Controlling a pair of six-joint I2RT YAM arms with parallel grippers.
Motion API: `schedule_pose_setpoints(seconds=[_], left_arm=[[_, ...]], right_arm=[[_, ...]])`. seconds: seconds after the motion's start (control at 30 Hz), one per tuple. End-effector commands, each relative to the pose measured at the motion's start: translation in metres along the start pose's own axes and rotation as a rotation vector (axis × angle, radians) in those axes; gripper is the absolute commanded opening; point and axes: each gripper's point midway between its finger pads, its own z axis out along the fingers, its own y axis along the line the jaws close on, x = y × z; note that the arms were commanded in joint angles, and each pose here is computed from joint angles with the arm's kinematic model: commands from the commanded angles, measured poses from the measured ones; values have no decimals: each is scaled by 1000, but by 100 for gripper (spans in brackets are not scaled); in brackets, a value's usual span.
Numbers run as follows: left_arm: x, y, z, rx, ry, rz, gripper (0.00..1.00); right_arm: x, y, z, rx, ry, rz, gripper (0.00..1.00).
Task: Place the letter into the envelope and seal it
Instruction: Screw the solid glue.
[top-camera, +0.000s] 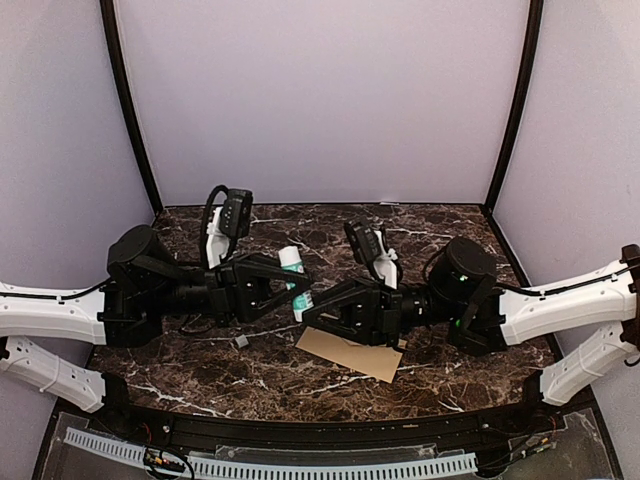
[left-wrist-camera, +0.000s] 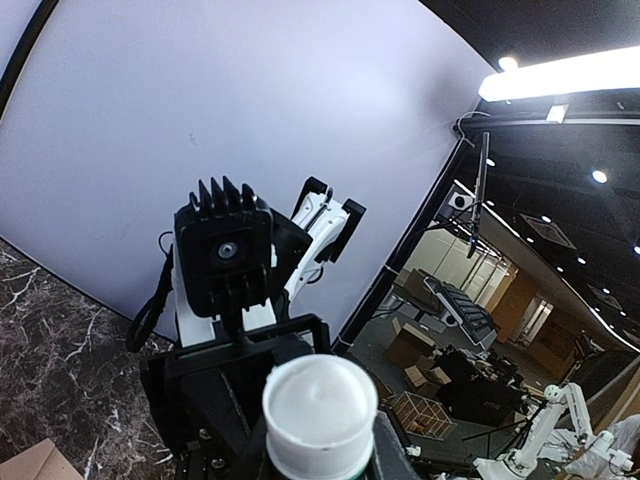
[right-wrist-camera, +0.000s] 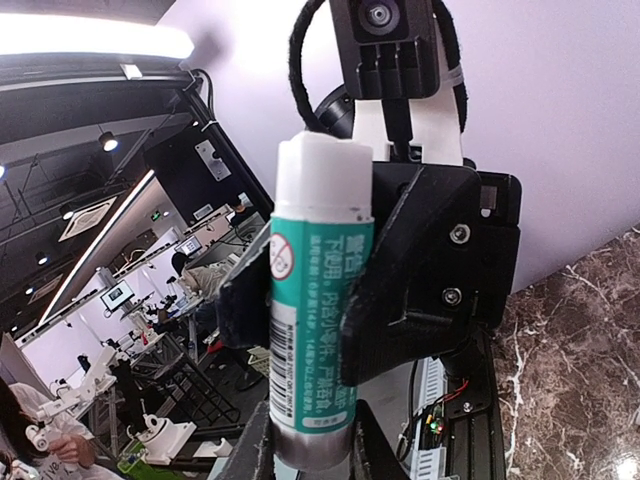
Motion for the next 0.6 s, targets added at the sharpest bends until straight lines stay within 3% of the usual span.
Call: schedule_pose_setpoints(seconds=[0.0, 0.33, 0.57], left_arm=[[1, 2, -3, -14, -9, 10, 0], [29, 47, -6, -209, 64, 6, 0], [46, 91, -3, -445, 109, -22, 0]], right_arm=[[-16, 2, -4, 22, -56, -37, 8], [-19, -57, -26, 396, -16, -29, 5], [-33, -99, -49, 736, 29, -94, 5]])
